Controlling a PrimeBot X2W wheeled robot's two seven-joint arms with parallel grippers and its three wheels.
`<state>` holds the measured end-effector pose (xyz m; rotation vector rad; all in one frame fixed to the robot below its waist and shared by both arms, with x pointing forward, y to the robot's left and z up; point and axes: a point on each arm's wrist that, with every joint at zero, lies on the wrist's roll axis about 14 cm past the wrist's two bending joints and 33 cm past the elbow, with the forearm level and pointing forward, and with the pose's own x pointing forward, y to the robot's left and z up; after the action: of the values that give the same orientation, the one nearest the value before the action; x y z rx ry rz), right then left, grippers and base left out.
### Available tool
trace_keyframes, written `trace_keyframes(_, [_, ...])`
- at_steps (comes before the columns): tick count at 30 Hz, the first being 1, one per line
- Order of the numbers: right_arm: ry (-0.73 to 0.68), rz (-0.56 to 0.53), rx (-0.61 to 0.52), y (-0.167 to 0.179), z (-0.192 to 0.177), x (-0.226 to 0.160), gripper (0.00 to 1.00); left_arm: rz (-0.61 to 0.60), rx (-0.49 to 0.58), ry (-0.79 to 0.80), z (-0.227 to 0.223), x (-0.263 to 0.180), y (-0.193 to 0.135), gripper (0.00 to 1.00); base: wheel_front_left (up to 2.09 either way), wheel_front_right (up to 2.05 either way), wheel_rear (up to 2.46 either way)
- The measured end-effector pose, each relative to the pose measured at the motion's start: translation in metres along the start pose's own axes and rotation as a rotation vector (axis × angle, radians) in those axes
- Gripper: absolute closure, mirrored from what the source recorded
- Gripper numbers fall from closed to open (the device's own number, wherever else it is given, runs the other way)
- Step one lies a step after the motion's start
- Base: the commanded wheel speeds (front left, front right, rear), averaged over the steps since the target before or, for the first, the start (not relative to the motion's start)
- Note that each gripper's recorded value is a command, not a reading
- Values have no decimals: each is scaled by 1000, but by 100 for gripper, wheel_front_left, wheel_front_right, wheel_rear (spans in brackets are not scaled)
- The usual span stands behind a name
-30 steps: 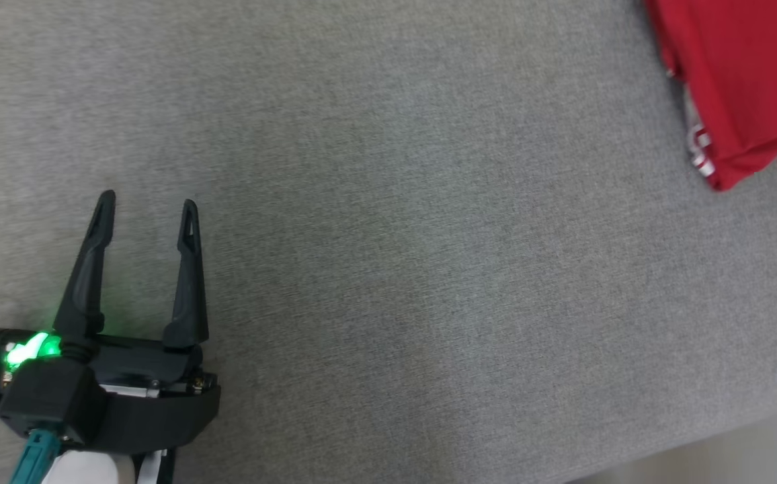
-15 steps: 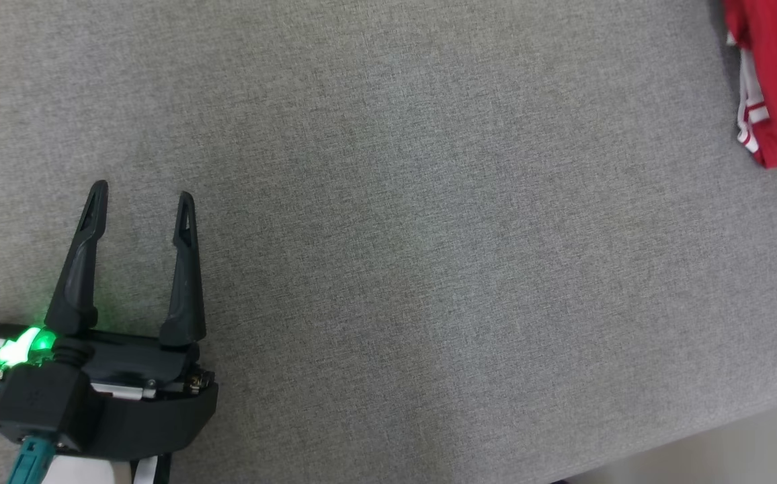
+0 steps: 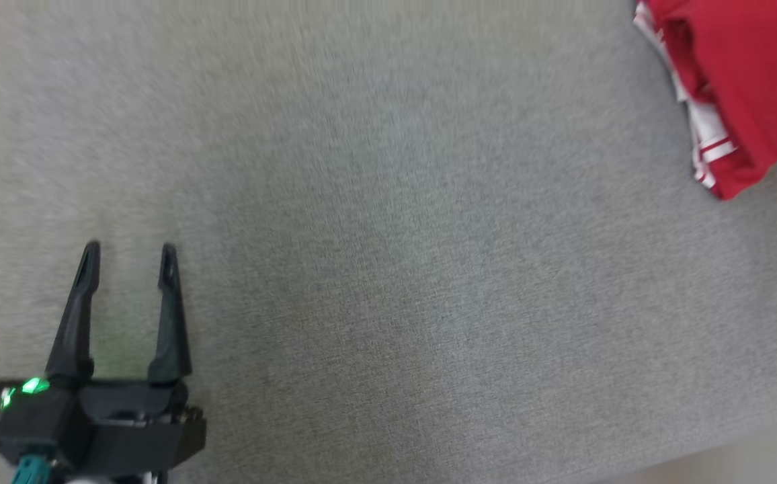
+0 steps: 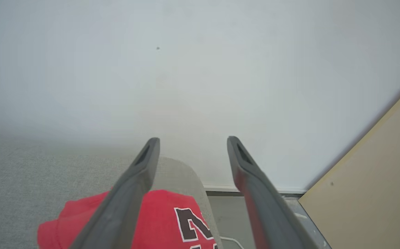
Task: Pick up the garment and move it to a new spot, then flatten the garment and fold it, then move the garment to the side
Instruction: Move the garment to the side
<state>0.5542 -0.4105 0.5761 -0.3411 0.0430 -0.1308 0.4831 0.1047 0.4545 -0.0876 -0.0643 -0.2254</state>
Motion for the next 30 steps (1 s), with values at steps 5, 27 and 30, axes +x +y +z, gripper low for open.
trace_keyframes(5, [-88, 74, 77, 39, 18, -25, 0, 46, 17, -18, 23, -23, 11, 0, 0, 0, 0])
trace_keyframes(27, [-184, 169, 441, 149, 13, -154, 0, 212, 49, -105, 88, -110, 53, 0, 0, 0, 0])
trace_keyframes(30, [-184, 174, 471, 157, 11, -169, 0, 236, 54, -112, 92, -120, 59, 0, 0, 0, 0])
